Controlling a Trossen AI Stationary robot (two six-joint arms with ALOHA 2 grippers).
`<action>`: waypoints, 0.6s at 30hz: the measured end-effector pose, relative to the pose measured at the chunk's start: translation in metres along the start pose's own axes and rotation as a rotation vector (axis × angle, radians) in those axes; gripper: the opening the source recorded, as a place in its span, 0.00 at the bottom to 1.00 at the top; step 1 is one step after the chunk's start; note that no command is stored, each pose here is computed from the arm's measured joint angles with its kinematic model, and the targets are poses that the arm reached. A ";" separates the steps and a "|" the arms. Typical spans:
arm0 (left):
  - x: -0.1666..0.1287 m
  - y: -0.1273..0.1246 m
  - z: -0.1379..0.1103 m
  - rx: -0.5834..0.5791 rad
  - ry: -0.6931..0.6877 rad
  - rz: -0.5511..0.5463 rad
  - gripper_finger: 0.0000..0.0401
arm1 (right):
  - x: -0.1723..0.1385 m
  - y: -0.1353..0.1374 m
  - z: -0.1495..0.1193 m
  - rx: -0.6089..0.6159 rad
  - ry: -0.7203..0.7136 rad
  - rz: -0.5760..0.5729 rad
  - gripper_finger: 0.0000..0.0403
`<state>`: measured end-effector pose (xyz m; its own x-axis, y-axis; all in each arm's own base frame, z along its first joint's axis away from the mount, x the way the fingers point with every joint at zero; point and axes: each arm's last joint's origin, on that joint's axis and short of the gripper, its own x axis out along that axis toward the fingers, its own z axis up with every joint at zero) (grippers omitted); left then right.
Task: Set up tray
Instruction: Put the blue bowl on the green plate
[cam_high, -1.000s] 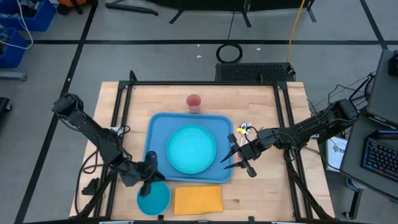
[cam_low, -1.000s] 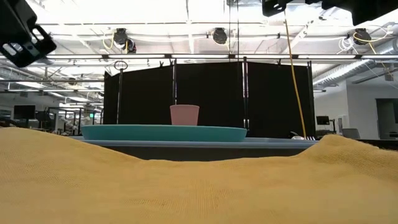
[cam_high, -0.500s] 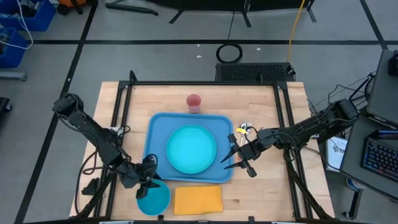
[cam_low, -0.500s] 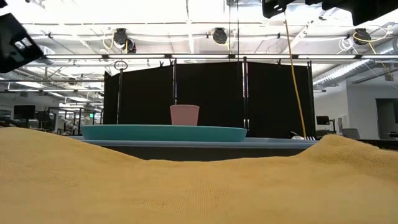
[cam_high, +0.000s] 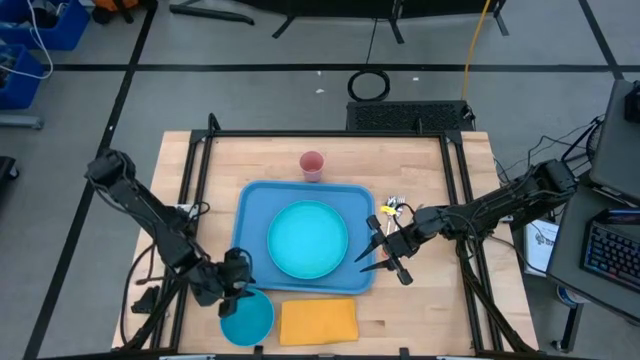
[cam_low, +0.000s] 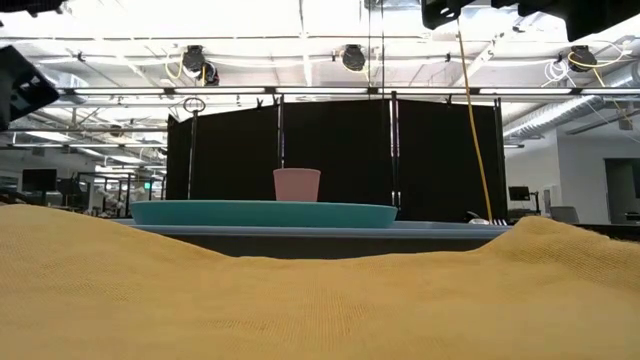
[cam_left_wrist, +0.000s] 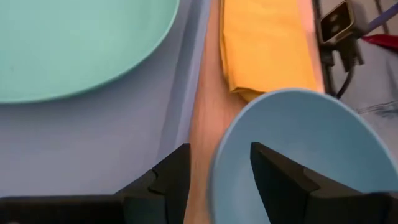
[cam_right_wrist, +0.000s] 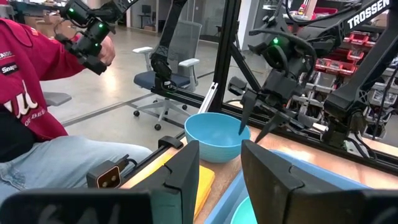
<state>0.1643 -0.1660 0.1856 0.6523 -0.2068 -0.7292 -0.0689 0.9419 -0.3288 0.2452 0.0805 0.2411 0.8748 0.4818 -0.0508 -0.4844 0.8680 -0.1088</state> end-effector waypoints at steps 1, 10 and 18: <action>0.002 0.000 -0.001 0.001 0.005 0.006 0.42 | 0.000 0.000 0.000 0.000 0.000 0.000 0.27; 0.013 -0.001 -0.006 -0.011 0.033 0.027 0.42 | 0.000 0.000 0.000 0.000 0.000 0.000 0.27; 0.015 -0.001 -0.007 -0.011 0.046 0.024 0.40 | 0.000 0.000 0.000 -0.002 0.000 -0.001 0.27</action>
<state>0.1687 -0.1717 0.1711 0.6152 -0.1963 -0.7636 -0.0925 0.9438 -0.3172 0.2452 0.0805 0.2411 0.8754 0.4808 -0.0504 -0.4834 0.8684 -0.1105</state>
